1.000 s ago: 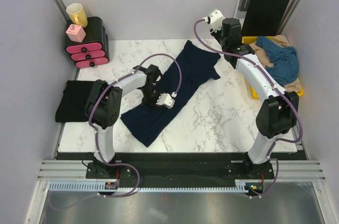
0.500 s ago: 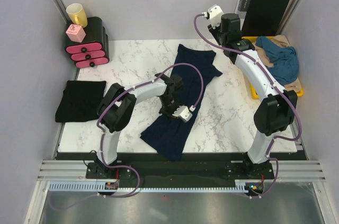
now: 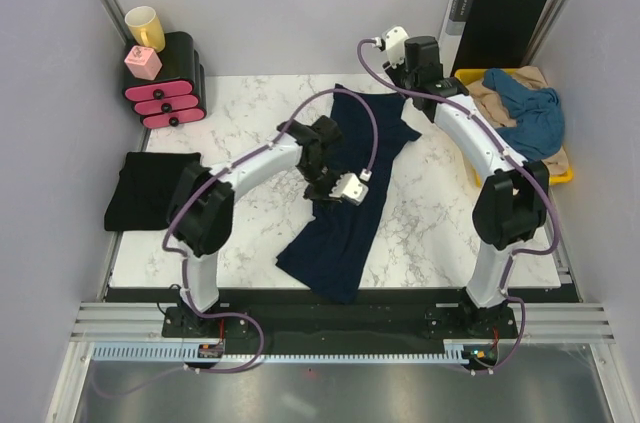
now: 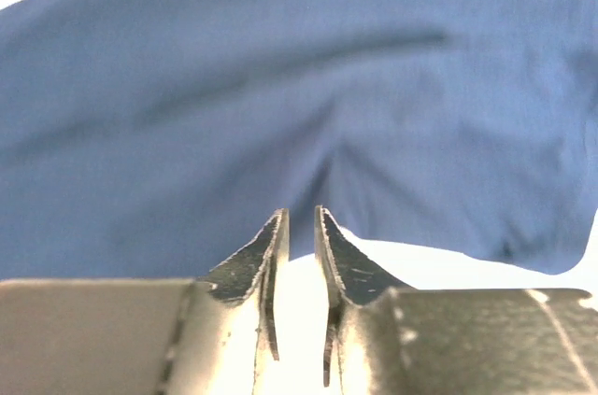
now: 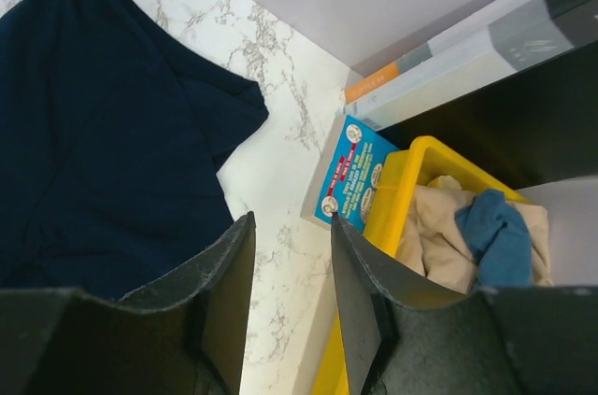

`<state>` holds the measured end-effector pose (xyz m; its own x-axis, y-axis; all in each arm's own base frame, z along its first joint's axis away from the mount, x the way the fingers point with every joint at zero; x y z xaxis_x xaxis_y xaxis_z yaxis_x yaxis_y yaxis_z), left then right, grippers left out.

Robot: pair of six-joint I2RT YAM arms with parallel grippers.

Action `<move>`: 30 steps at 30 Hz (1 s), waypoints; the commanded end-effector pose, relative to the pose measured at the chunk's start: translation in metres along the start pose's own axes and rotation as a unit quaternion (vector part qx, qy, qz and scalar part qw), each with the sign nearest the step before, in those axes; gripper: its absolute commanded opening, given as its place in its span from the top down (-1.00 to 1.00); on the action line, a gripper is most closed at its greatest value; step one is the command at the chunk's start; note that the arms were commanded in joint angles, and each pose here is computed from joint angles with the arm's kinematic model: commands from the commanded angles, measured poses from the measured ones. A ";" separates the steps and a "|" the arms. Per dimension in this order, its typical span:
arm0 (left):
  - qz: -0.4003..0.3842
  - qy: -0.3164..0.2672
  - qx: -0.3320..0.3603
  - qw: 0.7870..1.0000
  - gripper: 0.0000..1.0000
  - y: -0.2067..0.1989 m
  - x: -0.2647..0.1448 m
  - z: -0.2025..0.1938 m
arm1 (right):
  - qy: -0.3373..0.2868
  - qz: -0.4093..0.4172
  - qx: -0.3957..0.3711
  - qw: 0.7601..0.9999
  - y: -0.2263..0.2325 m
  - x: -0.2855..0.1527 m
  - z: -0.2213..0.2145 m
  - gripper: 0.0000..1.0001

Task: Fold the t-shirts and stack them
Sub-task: Rotate the tshirt 80 degrees

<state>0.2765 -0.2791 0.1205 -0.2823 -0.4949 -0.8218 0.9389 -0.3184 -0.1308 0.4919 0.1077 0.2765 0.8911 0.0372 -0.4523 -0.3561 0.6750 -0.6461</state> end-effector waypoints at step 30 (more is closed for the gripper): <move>0.317 0.088 -0.184 0.926 0.96 0.006 -0.168 -0.096 | 0.055 0.296 -0.053 0.952 0.161 0.135 -0.073 1.00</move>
<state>0.3349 -0.1205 0.1939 0.3005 -0.3427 -0.8901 0.9388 0.2709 0.2126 0.5295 0.1632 0.0758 0.5140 0.2853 -0.8089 -0.7939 0.5153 -0.3228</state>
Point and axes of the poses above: each gripper's point midway between its finger pads, its own x axis out along the fingers, its own y axis along the line the jaws close on, z = x × y, the point moved 5 cm from there along -x, back along the fingers, and after that the axes turned 13 degrees about -x, right-handed, at the moved point
